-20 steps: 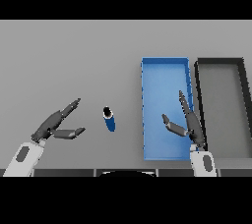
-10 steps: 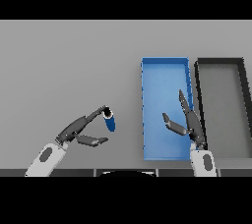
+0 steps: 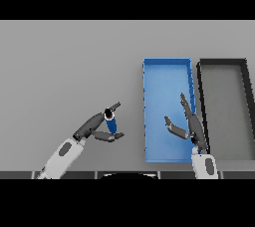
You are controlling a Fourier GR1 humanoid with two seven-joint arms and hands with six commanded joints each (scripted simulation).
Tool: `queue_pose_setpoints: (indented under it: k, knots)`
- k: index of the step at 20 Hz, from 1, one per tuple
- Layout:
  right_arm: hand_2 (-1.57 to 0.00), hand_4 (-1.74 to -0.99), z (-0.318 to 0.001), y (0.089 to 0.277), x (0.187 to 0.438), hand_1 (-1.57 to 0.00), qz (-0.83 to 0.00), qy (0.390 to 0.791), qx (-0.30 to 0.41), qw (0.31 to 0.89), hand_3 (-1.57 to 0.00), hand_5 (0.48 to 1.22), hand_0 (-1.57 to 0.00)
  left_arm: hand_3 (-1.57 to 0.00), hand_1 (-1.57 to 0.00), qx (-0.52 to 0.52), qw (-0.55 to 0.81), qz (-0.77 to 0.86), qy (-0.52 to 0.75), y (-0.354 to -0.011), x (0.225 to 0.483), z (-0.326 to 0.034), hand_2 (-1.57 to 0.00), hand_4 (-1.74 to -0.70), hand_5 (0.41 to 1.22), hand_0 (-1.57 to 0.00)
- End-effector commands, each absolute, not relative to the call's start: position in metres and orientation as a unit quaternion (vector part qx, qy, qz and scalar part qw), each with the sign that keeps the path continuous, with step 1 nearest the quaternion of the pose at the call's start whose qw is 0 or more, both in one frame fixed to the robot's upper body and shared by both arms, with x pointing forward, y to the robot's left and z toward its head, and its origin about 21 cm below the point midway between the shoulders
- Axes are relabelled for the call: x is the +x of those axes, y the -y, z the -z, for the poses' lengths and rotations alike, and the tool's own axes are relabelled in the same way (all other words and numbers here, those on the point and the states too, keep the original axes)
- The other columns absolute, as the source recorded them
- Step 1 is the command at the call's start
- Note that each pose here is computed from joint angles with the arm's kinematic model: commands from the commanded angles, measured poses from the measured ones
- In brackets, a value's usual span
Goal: Pick up the blue pipe and place it into the blue bin.
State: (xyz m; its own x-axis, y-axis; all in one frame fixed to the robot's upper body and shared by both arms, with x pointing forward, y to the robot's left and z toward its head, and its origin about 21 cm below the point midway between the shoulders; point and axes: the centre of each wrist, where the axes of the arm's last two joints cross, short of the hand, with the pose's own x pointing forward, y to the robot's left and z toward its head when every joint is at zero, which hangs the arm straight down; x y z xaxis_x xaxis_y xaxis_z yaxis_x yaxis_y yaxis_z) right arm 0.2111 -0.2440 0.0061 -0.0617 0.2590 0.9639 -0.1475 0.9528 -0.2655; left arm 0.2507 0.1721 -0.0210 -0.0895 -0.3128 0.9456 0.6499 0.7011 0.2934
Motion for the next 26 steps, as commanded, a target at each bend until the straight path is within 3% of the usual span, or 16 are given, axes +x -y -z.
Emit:
queue_pose_setpoints:
  k: [1, 5, 6, 7, 8, 10, 13, 18, 26]
  knots:
    - [0.0, -1.323, -0.005, 0.245, 0.209, 0.0, -0.151, 0.712, -0.041, 0.685, 0.0, 0.665, 0.0, 0.0, 0.0, -0.134, 0.657, 0.363, 0.647, -0.17, 0.252, 0.022, 0.0, -1.16, 0.491, 0.0]
    - [0.0, -1.322, -0.01, 0.249, 0.212, 0.0, -0.147, 0.712, -0.046, 0.686, 0.0, 0.664, 0.0, -0.07, 0.0, -0.182, 0.662, 0.333, 0.646, -0.156, 0.253, 0.025, -0.08, -1.24, 0.566, 0.0]
    - [0.0, -1.32, -0.007, 0.247, 0.211, 0.0, -0.151, 0.708, -0.044, 0.689, 0.0, 0.664, 0.0, -0.2, -0.09, -0.186, 0.663, 0.328, 0.647, -0.152, 0.255, 0.024, -0.21, -1.28, 0.607, 0.0]
    - [0.0, -1.319, -0.008, 0.25, 0.212, 0.0, -0.149, 0.712, -0.046, 0.685, 0.0, 0.663, 0.0, -0.47, -0.25, -0.193, 0.669, 0.319, 0.643, -0.15, 0.255, 0.025, -0.39, -1.31, 0.73, -0.09]
    - [0.0, -1.322, -0.008, 0.251, 0.21, 0.0, -0.151, 0.717, -0.043, 0.679, 0.0, 0.666, 0.0, -0.69, -0.5, -0.202, 0.673, 0.306, 0.642, -0.149, 0.253, 0.029, -0.63, -1.39, 0.828, -0.34]
    - [0.0, -1.313, -0.006, 0.249, 0.211, 0.0, -0.152, 0.712, -0.045, 0.684, 0.0, 0.665, 0.0, -0.98, -0.89, -0.215, 0.666, 0.3, 0.648, -0.15, 0.251, 0.031, -0.97, -1.51, 0.969, -0.78]
    - [0.0, -1.307, -0.006, 0.247, 0.21, 0.0, -0.155, 0.713, -0.047, 0.682, 0.0, 0.666, 0.0, -1.25, -1.22, -0.216, 0.661, 0.307, 0.649, -0.141, 0.248, 0.029, -1.26, -1.62, 1.092, -1.17]
    - [0.0, -1.281, -0.009, 0.249, 0.216, 0.0, -0.16, 0.715, -0.052, 0.679, 0.0, 0.662, 0.0, -1.42, -1.46, -0.219, 0.637, 0.301, 0.675, -0.134, 0.246, 0.022, -1.47, -1.69, 1.179, -1.44]
    - [0.0, -1.278, -0.009, 0.249, 0.214, 0.0, -0.173, 0.715, -0.062, 0.675, 0.0, 0.682, 0.0, -1.45, -1.55, -0.267, 0.568, 0.299, 0.719, -0.104, 0.251, -0.033, -1.55, -1.72, 1.214, -1.55]
